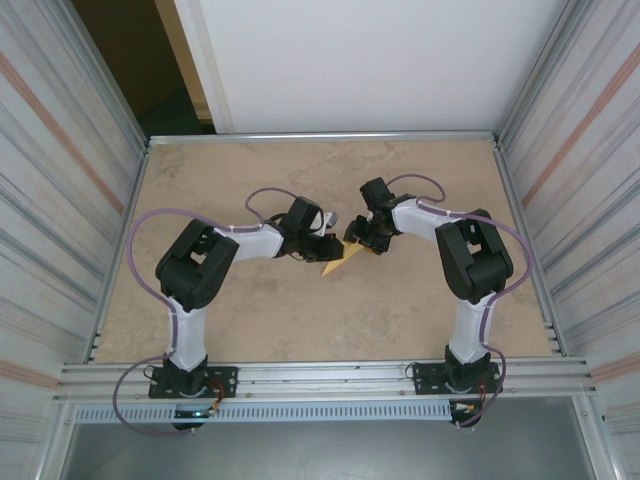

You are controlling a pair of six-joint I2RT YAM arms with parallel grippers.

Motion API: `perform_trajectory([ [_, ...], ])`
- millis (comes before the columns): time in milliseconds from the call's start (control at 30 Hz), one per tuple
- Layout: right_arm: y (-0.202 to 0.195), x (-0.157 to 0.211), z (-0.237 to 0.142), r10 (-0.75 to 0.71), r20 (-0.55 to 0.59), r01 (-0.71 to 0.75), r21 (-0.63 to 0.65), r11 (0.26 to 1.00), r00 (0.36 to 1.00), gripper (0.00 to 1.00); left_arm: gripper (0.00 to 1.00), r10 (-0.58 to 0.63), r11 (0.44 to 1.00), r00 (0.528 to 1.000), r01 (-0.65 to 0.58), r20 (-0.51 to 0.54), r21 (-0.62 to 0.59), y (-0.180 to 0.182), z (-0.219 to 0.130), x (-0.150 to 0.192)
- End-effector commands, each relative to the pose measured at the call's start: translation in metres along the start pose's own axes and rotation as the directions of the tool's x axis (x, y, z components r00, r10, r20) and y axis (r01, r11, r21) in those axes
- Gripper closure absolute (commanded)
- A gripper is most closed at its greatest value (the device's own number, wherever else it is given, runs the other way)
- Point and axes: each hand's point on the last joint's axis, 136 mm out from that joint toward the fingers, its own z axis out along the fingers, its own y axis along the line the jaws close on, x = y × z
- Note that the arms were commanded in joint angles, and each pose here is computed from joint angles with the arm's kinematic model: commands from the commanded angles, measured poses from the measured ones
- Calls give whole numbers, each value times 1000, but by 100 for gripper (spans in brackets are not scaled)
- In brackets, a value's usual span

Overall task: Fold a paper plane with a square sheet of paper (pick it up from the middle)
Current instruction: Fold the wing for the fifth time at the center of the table.

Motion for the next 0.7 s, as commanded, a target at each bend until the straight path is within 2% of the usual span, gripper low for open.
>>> perform_trajectory([
  [0, -77, 56, 76, 32, -168, 7, 226, 974, 985, 44, 88, -21, 1000, 999, 21, -25, 10, 3, 5, 3],
  [667, -78, 58, 77, 34, -173, 7, 228, 974, 984, 44, 90, -40, 999, 999, 39, -36, -12, 12, 9, 8],
])
